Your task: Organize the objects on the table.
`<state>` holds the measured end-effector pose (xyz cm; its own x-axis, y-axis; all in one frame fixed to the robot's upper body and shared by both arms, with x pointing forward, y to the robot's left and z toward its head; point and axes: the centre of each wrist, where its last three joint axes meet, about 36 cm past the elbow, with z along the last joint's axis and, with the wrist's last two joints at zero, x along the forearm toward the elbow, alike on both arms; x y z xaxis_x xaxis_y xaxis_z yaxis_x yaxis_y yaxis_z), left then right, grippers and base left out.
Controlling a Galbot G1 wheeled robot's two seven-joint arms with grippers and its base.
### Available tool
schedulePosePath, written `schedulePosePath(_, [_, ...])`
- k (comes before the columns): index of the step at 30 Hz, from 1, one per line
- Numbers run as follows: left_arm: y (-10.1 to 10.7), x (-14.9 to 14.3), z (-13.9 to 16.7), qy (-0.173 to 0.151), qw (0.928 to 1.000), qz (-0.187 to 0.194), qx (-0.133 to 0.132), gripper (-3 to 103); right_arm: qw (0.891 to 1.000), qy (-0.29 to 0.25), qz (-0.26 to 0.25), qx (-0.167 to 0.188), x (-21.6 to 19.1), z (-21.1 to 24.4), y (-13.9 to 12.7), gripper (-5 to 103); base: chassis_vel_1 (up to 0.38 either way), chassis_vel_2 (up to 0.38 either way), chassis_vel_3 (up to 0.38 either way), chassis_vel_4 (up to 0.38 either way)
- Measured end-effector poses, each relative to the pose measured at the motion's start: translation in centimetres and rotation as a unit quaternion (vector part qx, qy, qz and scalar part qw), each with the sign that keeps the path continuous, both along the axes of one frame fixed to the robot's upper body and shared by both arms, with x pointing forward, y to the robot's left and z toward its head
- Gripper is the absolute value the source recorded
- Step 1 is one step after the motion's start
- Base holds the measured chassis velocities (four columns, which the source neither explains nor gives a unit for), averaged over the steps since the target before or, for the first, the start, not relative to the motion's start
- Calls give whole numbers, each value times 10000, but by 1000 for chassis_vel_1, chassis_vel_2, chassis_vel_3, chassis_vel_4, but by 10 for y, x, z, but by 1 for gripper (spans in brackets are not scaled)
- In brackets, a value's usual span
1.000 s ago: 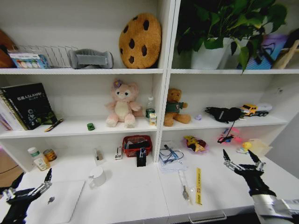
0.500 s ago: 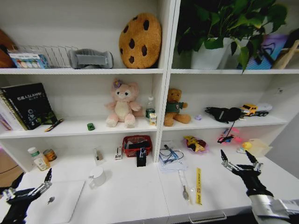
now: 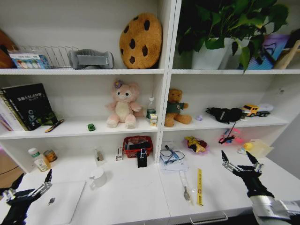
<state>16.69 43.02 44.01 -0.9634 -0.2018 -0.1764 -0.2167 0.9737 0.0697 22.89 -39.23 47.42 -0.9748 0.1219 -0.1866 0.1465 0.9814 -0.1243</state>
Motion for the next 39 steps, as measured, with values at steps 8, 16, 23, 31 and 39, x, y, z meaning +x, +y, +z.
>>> schedulePosePath(8, [0, 0, 0, 0, 10000, 0, 0, 100, 10000, 0, 0, 2, 0, 0, 0, 100, 126, 146, -136, -124])
schedulePosePath(16, [0, 0, 0, 0, 10000, 1, 0, 100, 10000, 1, -1, 1, 0, 0, 0, 100, 112, 115, -129, -125])
schedulePosePath(23, [0, 0, 0, 0, 10000, 1, 0, 100, 10000, 1, -1, 1, 0, 0, 0, 100, 104, 116, -110, -104])
schedulePosePath(31, [0, 0, 0, 0, 10000, 1, 0, 100, 10000, 2, -1, 1, 0, 0, 0, 100, 122, 127, -127, -114])
schedulePosePath(39, [0, 0, 0, 0, 10000, 0, 0, 100, 10000, 1, 0, 1, 0, 0, 0, 100, 122, 131, -118, -113])
